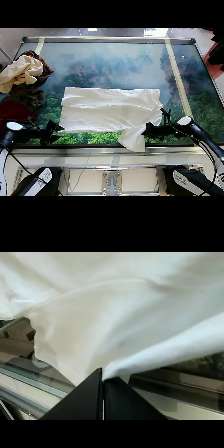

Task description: Fold the shirts.

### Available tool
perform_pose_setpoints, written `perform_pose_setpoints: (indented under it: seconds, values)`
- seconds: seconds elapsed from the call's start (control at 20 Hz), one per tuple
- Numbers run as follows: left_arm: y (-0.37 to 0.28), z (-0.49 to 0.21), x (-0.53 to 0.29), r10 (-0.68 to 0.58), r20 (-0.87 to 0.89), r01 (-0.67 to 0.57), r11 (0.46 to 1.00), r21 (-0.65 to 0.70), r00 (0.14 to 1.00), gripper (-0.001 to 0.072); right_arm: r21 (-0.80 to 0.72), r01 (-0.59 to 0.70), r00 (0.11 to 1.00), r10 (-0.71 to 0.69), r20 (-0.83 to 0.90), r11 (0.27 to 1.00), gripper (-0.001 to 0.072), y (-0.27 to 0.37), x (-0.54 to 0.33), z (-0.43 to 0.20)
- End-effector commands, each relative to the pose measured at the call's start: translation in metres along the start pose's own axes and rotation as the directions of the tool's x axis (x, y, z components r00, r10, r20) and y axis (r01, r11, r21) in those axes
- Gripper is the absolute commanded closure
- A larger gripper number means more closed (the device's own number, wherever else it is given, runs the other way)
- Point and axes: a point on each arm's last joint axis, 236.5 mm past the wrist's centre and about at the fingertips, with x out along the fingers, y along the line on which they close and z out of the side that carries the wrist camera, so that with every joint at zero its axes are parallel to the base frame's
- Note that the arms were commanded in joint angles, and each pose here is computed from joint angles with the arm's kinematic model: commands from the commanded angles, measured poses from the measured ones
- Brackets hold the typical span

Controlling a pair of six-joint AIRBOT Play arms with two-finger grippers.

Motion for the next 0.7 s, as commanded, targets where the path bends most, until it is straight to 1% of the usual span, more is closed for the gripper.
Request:
perform_pose_setpoints:
  seconds: [0.0,0.2,0.45,0.5,0.55,0.6,0.65]
  values:
    - [-0.006,0.011,0.009,-0.050,0.012,0.051,0.998,-0.032,0.999,0.0242,0.004,-0.029,1.000,0.028,0.005,1.000,0.0680,0.007,0.000,0.001]
    - [0.017,0.015,0.009,0.048,0.028,-0.047,0.999,-0.027,0.998,0.0236,0.015,-0.044,0.999,0.043,0.026,0.999,0.0680,0.010,0.000,0.006]
    - [0.007,0.037,0.008,0.005,0.121,-0.001,1.000,-0.030,0.993,0.0248,0.009,-0.064,0.996,0.063,0.061,0.998,0.0680,0.017,-0.004,0.012]
    - [0.004,0.039,0.008,-0.007,0.130,0.008,1.000,-0.008,0.991,0.0278,0.003,-0.065,0.995,0.064,0.074,0.998,0.0681,0.018,-0.005,0.014]
    - [0.002,0.041,0.007,-0.017,0.139,0.016,1.000,0.011,0.990,0.0523,-0.003,-0.068,0.994,0.068,0.087,0.998,0.0680,0.020,-0.008,0.016]
    - [-0.001,0.044,0.007,-0.030,0.150,0.028,1.000,0.015,0.988,0.0699,-0.012,-0.070,0.993,0.071,0.096,0.997,0.0681,0.022,-0.010,0.016]
    - [-0.008,0.043,0.006,-0.055,0.145,0.051,0.998,0.034,0.988,0.0697,-0.019,-0.075,0.992,0.077,0.102,0.997,0.0681,0.025,-0.013,0.016]
